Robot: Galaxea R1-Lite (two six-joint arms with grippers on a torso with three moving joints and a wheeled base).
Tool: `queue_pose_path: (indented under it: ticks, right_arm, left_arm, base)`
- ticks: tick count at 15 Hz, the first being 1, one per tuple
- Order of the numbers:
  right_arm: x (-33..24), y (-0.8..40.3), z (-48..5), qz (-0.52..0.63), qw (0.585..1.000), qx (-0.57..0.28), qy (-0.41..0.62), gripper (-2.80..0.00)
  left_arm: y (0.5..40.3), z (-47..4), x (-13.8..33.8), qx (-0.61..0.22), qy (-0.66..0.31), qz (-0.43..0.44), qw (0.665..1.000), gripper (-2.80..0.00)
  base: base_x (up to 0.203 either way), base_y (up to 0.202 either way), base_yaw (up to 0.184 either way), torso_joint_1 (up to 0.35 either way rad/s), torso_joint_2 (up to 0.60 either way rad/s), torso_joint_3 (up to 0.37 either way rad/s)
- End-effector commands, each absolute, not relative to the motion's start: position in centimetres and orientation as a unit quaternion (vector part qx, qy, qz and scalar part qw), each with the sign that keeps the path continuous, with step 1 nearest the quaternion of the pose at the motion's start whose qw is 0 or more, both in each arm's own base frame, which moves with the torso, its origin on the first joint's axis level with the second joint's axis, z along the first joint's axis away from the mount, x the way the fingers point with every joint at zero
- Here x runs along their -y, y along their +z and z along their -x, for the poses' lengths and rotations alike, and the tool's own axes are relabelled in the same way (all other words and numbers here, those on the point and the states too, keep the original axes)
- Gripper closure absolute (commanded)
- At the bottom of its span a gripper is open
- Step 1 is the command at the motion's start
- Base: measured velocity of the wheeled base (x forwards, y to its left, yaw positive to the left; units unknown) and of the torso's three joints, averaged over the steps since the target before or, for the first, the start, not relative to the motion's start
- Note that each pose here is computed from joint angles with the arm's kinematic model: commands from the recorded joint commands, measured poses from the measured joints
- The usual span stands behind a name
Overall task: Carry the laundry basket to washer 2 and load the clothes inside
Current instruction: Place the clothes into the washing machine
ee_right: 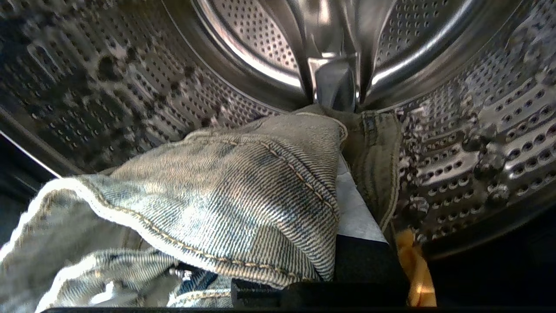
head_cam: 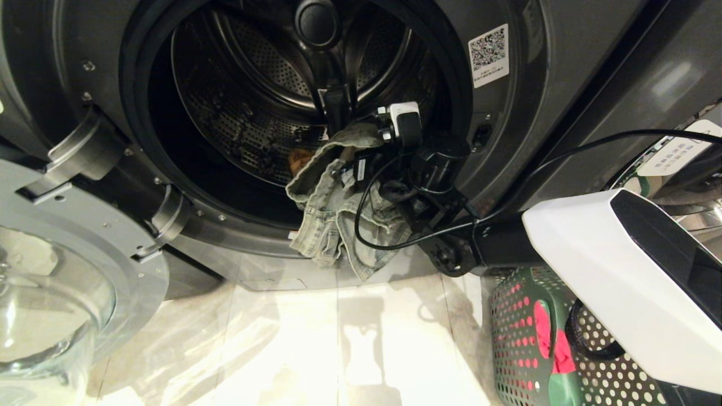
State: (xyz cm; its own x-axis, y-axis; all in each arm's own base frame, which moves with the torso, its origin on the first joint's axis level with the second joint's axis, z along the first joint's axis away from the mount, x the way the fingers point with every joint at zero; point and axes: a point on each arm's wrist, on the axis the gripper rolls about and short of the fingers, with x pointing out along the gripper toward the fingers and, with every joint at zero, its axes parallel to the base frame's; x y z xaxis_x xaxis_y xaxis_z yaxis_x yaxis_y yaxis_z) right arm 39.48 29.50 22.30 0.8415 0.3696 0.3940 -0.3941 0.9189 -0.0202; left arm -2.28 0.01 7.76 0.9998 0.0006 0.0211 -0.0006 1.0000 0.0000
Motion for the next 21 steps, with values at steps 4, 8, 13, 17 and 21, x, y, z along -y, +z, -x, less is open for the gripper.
queue_pose_path:
  ticks: [4,8,13,17,21]
  right_arm:
    - [-29.4,20.5,-40.6,-0.022,0.967,0.158,0.198,-2.8]
    - [-29.4,20.3,-40.5,-0.039,0.966,0.149,0.207,-2.8]
    - [-28.8,21.2,-39.5,-0.042,0.962,0.132,0.234,-2.8]
    - [-28.8,21.6,-38.4,-0.051,0.949,0.118,0.289,-2.8]
    - [-28.4,22.5,-37.4,-0.055,0.936,0.117,0.327,-2.8]
  left_arm:
    - [7.6,2.2,0.0,0.007,0.0,0.0,1.0,0.0]
    - [7.6,2.2,0.0,0.007,0.001,0.0,1.0,0.0]
    - [7.6,2.2,0.0,0.007,0.001,0.0,1.0,0.0]
    - [7.6,2.2,0.0,0.007,0.0,0.0,1.0,0.0]
    - [7.6,2.2,0.0,0.007,0.001,0.0,1.0,0.0]
  base:
    - [0.0,0.0,0.0,0.0,0.0,0.0]
    - [0.0,0.0,0.0,0.0,0.0,0.0]
    - [0.0,0.0,0.0,0.0,0.0,0.0]
    - [0.0,0.0,0.0,0.0,0.0,0.0]
    - [0.0,0.0,0.0,0.0,0.0,0.0]
